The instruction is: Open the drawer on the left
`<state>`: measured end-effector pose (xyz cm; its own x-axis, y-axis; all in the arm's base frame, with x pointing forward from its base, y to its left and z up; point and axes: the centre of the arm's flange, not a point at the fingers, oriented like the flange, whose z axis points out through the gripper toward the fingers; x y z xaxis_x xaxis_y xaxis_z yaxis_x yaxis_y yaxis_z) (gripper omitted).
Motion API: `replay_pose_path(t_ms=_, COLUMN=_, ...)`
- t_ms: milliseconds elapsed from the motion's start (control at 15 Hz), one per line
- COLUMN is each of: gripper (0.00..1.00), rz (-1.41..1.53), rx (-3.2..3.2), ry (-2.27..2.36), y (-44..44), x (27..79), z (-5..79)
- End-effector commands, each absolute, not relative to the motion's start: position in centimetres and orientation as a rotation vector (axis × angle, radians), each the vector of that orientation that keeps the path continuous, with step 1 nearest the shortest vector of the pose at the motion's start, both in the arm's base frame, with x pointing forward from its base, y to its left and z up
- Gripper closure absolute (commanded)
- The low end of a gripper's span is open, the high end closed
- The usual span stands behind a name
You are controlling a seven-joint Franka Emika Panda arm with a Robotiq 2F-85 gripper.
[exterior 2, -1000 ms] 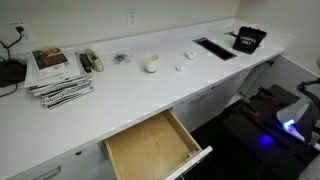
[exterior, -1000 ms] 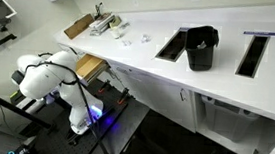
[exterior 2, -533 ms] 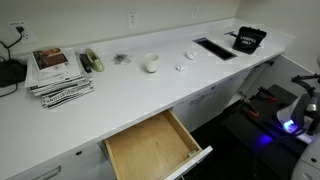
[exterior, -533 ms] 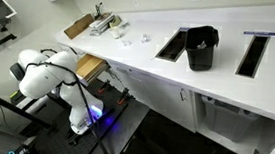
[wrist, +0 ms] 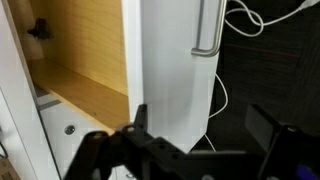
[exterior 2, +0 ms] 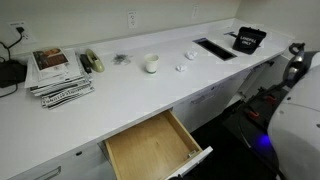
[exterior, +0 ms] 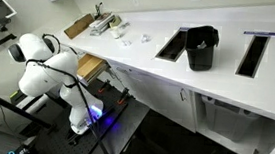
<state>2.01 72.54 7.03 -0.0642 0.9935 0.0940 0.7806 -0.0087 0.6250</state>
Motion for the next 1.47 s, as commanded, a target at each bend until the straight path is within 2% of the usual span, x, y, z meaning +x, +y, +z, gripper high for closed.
replay_pose_path(t_ms=0, gripper=0.00, rz=0.799, rx=1.854, ry=2.009, y=67.2, x=5.6, z=12.1)
replay_pose_path(t_ms=67, gripper=0.00, rz=0.798, rx=1.862, ry=1.956, y=72.1, x=4.4, z=8.6)
replay_pose_path(t_ms=200, gripper=0.00, rz=0.806, rx=1.870, ry=1.978, y=71.3, x=6.1, z=9.7)
replay_pose_path(t_ms=467, gripper=0.00, rz=0.831, rx=1.899, ry=1.985, y=71.1, x=5.9, z=11.0)
replay_pose_path(t_ms=867, gripper=0.00, rz=0.894, rx=2.285, ry=1.865, y=70.1, x=6.2, z=22.3)
replay_pose_path(t_ms=1400, gripper=0.00, rz=0.579, rx=2.664, ry=1.469, y=62.9, x=10.1, z=32.7)
